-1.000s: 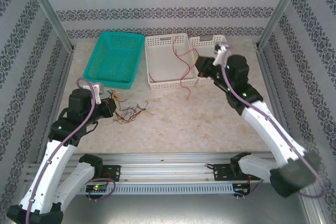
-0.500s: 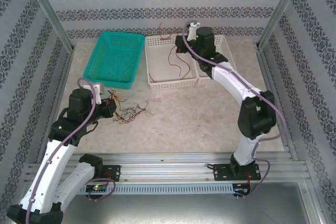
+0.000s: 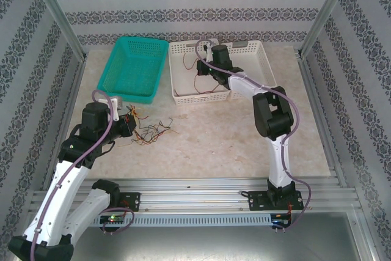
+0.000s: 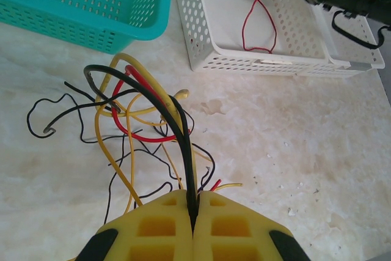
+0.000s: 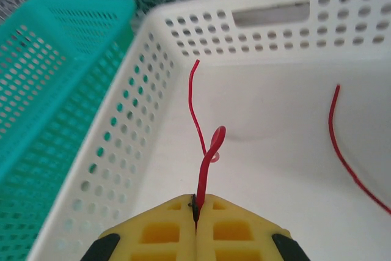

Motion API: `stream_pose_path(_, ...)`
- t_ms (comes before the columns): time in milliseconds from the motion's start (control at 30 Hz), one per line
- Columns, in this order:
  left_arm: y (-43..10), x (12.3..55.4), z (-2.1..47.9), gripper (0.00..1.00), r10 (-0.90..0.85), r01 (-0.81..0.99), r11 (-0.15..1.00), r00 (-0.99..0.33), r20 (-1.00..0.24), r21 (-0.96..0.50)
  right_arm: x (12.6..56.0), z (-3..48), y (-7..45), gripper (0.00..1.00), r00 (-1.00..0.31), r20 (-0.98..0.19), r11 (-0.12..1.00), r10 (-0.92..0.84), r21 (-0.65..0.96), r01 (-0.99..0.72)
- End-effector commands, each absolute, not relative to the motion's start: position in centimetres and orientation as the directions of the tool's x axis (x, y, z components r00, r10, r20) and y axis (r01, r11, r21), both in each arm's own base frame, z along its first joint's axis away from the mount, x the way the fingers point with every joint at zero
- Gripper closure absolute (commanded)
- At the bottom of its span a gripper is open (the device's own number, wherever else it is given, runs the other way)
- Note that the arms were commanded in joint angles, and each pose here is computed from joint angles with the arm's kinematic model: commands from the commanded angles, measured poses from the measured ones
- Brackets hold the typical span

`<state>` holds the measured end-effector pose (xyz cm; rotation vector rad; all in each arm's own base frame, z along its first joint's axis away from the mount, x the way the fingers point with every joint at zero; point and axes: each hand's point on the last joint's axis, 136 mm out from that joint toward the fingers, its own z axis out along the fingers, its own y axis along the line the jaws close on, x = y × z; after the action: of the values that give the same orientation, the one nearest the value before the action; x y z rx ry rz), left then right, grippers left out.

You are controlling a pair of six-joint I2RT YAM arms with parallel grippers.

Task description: Untangle the cables

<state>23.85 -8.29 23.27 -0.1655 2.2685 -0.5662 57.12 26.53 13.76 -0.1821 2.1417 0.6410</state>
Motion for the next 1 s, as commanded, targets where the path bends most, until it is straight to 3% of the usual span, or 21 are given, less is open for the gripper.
stream_pose_path(0,-8.5,24.2,23.6,1.00,-0.268,0.092,0.893,-0.676,-0.686,-0.440,57.5,13.8,27.2,1.00,-0.609,-0.787,0.864,0.092,0.367,-0.343)
stream_pose_path(100,-8.5,24.2,23.6,1.00,-0.267,0.094,0.893,-0.676,-0.686,-0.440,57.4,12.6,27.1,0.98,-0.635,-0.768,0.873,0.081,0.362,-0.327)
stream_pose_path(300,-8.6,24.2,23.6,1.00,-0.266,0.097,0.892,-0.677,-0.686,-0.442,57.3,12.6,27.2,0.76,-0.649,-0.757,0.870,0.075,0.368,-0.329)
stream_pose_path(567,-8.6,24.2,23.7,1.00,-0.268,0.098,0.891,-0.677,-0.686,-0.444,56.7,18.8,26.7,0.56,-0.567,-0.816,0.865,0.111,0.360,-0.349)
stream_pose_path(800,-8.6,24.1,23.6,1.00,-0.268,0.098,0.891,-0.677,-0.685,-0.444,54.7,24.1,25.4,0.49,-0.507,-0.852,0.864,0.130,0.348,-0.363)
stream_pose_path(967,-8.7,24.3,23.9,1.00,-0.273,0.102,0.887,-0.672,-0.688,-0.451,48.8,28.0,28.1,0.48,-0.504,-0.856,0.762,0.120,0.404,-0.505)
